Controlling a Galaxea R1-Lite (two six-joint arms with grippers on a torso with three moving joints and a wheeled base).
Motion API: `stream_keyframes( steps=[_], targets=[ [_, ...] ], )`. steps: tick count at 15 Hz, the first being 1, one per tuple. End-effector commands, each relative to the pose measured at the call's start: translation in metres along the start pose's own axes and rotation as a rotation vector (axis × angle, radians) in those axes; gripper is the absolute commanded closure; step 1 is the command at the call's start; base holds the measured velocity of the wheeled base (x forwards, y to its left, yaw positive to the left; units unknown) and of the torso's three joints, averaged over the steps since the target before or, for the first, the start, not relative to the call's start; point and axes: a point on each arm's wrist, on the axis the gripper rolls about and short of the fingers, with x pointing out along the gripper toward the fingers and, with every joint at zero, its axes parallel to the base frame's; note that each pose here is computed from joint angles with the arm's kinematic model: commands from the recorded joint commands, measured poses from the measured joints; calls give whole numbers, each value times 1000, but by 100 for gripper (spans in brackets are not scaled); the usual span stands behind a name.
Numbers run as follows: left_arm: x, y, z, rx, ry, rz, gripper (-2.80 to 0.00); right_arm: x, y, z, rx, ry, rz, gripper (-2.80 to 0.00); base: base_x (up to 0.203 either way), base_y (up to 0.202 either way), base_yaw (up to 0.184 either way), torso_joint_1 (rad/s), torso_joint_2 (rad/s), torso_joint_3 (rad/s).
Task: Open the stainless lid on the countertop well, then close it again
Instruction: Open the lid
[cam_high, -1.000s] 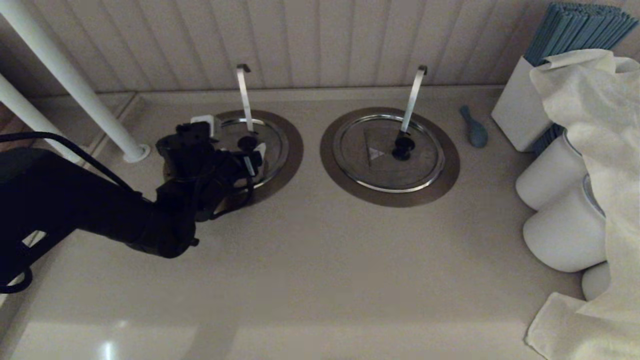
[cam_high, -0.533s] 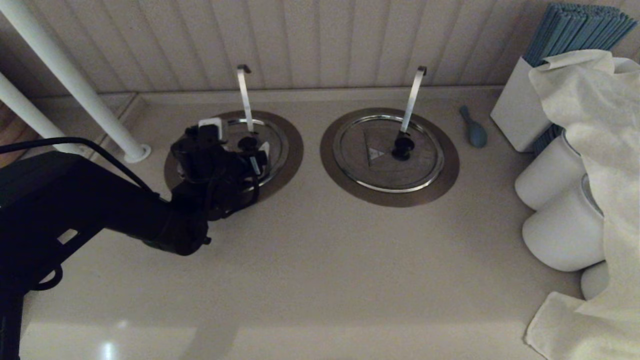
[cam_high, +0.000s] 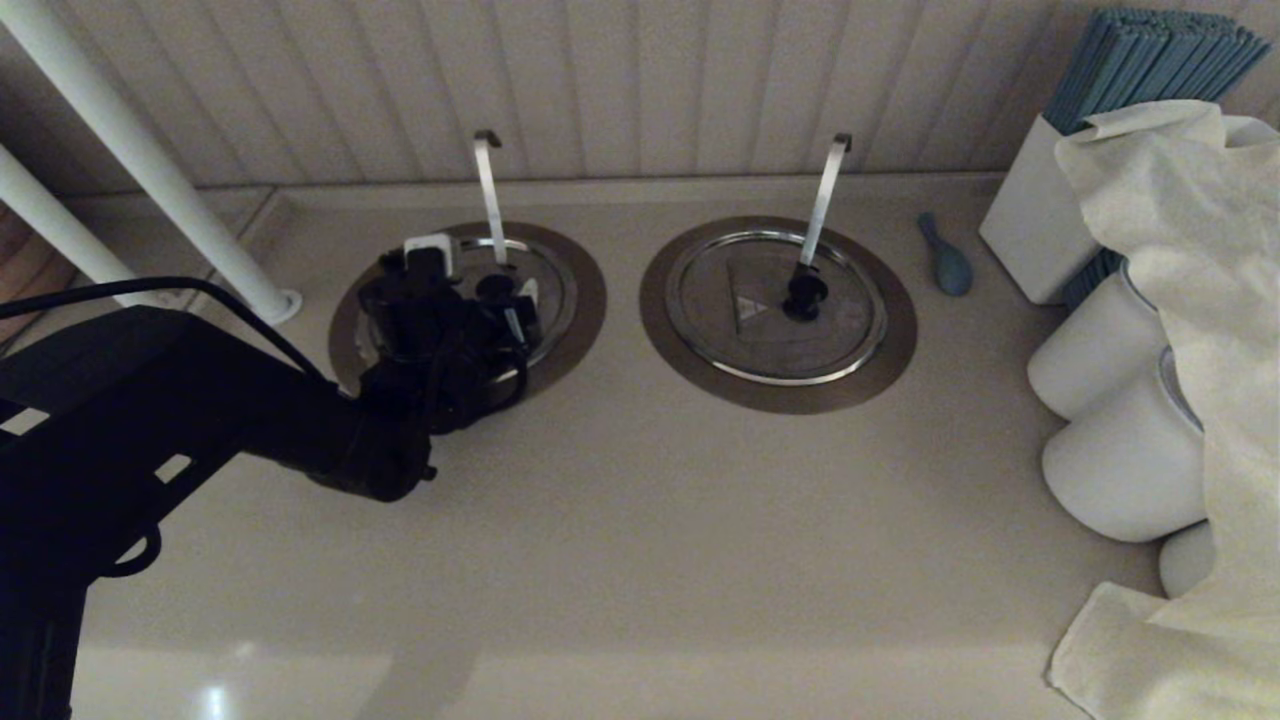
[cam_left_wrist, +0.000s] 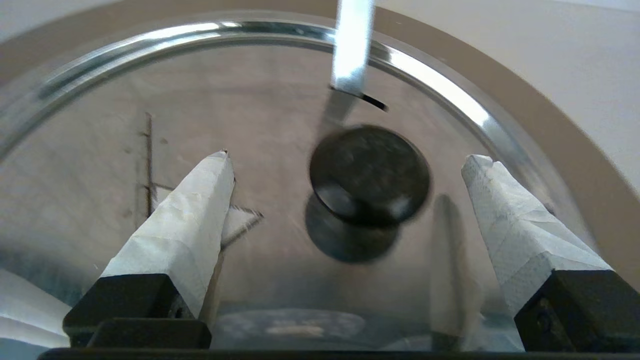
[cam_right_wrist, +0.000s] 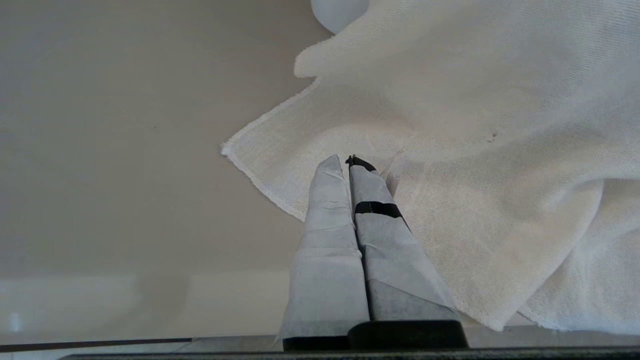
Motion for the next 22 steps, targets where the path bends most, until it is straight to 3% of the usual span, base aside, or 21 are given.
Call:
stream_keyframes(
  steps=[1, 11, 15, 22],
  targets=[
    [4, 1, -6, 1, 2, 12, -280, 0, 0, 0, 0, 0, 0, 0, 0, 0, 0, 0, 0, 0],
    [2, 5, 6, -2, -21, 20, -280, 0, 0, 0, 0, 2, 0, 0, 0, 0, 0, 0, 0, 0],
    [1, 10, 15, 28, -76, 28, -280, 0, 0, 0, 0, 2, 0, 0, 0, 0, 0, 0, 0, 0],
    [2, 17, 17, 37, -81, 45, -280, 0, 0, 0, 0, 2, 0, 0, 0, 0, 0, 0, 0, 0]
  ],
)
